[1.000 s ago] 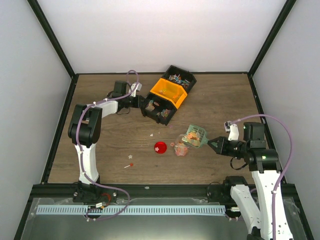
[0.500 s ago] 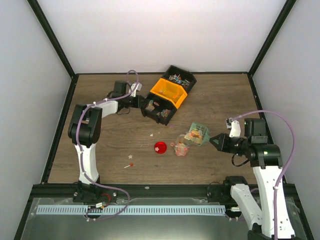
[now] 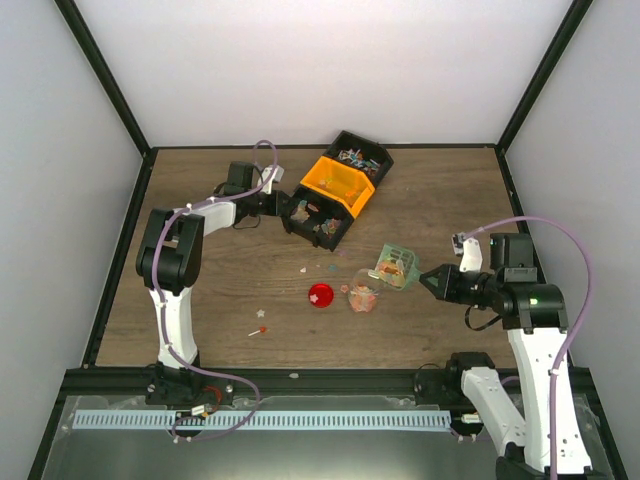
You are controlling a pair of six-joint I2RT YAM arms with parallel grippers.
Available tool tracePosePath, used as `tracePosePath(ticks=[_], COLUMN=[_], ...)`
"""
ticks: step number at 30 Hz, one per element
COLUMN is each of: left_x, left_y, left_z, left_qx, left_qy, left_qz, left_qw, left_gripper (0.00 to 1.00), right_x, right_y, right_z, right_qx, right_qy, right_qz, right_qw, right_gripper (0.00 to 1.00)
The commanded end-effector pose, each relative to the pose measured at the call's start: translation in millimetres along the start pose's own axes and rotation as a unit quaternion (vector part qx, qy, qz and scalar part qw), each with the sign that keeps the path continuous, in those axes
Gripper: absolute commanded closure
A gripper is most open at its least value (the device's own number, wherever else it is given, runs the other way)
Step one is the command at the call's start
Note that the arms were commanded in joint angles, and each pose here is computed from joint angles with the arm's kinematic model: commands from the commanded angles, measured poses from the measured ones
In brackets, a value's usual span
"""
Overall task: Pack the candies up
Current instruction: Place the fake candies in the packing bottle.
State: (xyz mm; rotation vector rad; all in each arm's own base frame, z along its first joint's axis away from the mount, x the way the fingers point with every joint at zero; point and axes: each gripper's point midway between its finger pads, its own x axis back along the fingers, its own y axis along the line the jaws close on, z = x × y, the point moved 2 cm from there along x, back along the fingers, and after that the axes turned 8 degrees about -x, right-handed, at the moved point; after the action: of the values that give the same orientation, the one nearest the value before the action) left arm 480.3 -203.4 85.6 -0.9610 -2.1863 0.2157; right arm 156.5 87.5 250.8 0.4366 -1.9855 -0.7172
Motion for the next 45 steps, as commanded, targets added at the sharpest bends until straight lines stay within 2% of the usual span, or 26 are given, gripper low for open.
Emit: tracePosePath(ticks=[1,20,33,45], left_x=[-20,-19,-17,-18], left_y=[21,24,28,29], left_z=[62,66,67,69], left_qx=[0.016,0.020,0.023,0.025], left_qy=[0.068,0.066,0.066,0.069], left_qz=[-0.016,-0.013,-0.017,-0.013], left_qw=[0.997,0.998,0.997,0.997], left_gripper=[0.96,0.96,0.96,0.96], right_x=[11,7,-17,-21], right_y=[12,11,17,11], right_z=[-4,-11,-4,-11], right_qx=[0.027,0.023,0.032,0.025], right_qy=[-0.006,0.002,0.035,0.015], right_qz=[-0.007,0.002,0.010,0.027], right_qw=[1.000,1.000,0.999,0.999], right_gripper=[0.99,0.99,0.99,0.99])
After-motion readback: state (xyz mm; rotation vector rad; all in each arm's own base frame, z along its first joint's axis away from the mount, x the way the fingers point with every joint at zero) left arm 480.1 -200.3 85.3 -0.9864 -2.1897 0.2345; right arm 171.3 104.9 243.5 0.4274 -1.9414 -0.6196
